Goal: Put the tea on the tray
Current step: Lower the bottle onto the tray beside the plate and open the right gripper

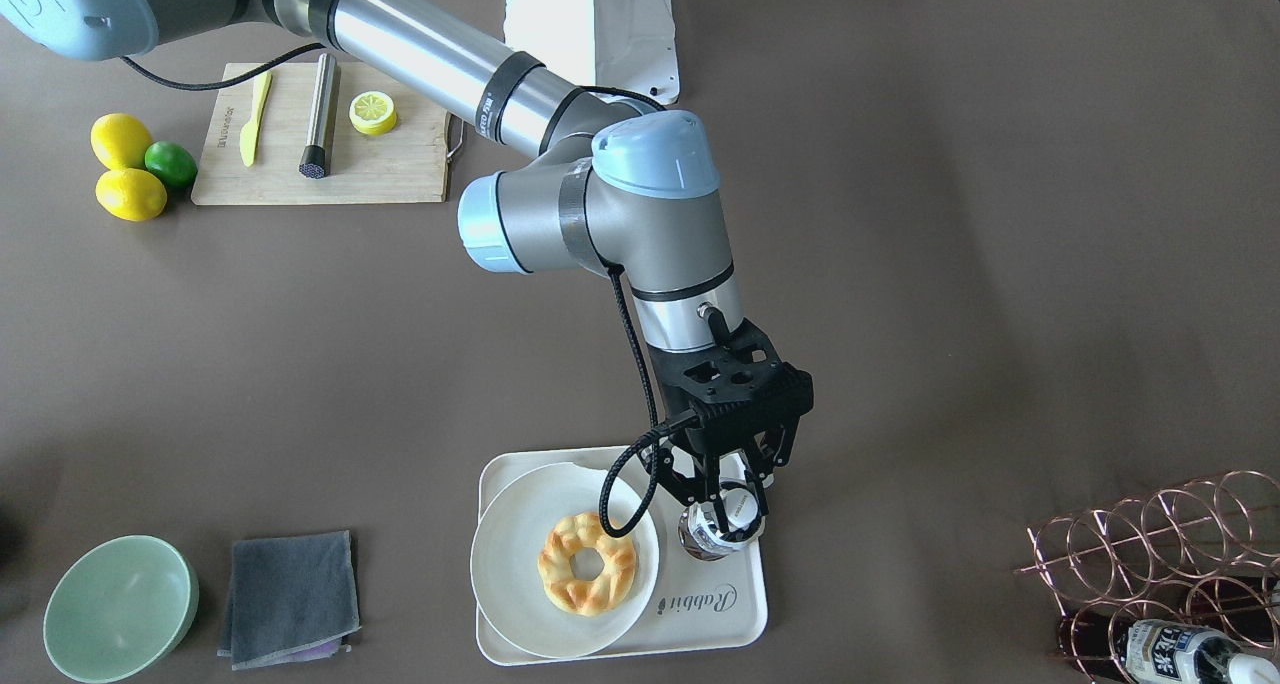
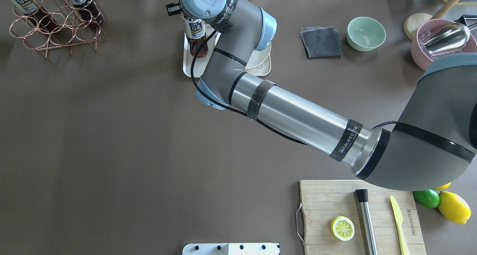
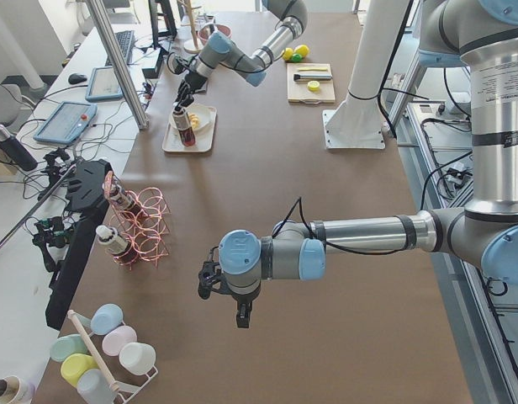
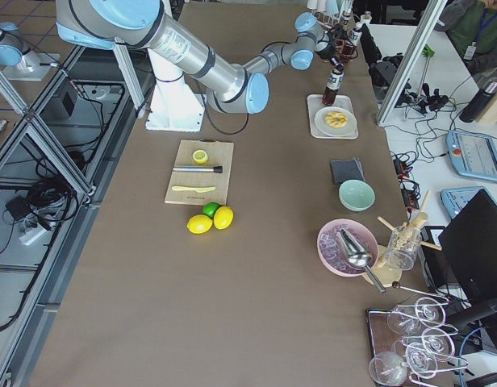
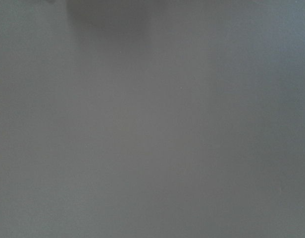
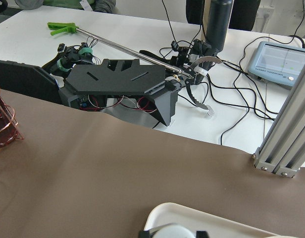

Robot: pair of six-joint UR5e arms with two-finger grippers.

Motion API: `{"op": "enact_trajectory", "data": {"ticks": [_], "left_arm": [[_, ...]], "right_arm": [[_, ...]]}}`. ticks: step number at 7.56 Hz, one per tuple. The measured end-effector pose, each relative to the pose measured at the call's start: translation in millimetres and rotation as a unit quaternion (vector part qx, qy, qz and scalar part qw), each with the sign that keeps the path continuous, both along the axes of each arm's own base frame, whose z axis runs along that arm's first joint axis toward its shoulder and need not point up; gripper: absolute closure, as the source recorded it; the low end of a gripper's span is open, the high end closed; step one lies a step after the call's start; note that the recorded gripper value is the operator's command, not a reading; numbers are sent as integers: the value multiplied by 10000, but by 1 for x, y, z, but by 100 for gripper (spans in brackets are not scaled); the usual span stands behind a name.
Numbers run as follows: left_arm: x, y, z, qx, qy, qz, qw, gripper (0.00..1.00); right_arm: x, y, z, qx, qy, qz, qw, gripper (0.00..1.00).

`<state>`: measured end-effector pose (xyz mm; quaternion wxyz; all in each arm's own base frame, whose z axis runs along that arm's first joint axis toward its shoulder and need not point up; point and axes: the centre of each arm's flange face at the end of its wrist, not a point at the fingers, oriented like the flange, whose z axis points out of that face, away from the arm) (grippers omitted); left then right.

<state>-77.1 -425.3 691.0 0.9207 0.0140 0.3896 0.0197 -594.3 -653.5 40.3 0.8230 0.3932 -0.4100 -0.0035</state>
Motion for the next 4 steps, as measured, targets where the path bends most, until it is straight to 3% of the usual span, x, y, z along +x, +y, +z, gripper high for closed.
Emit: {"op": "enact_trajectory", "data": {"ticks": [1, 3, 4], "left_arm": [[0, 0, 0, 0, 0, 0, 10000, 1], [0, 1, 1, -3, 0, -1, 10000, 1], [0, 1, 1, 3, 0, 4, 10000, 1]], "right_arm": [[-4, 4, 0, 23, 8, 19, 10000, 100], [-7, 7, 2, 41, 29, 45, 10000, 4], [-7, 7, 2, 52, 39, 75, 10000, 0]]}}
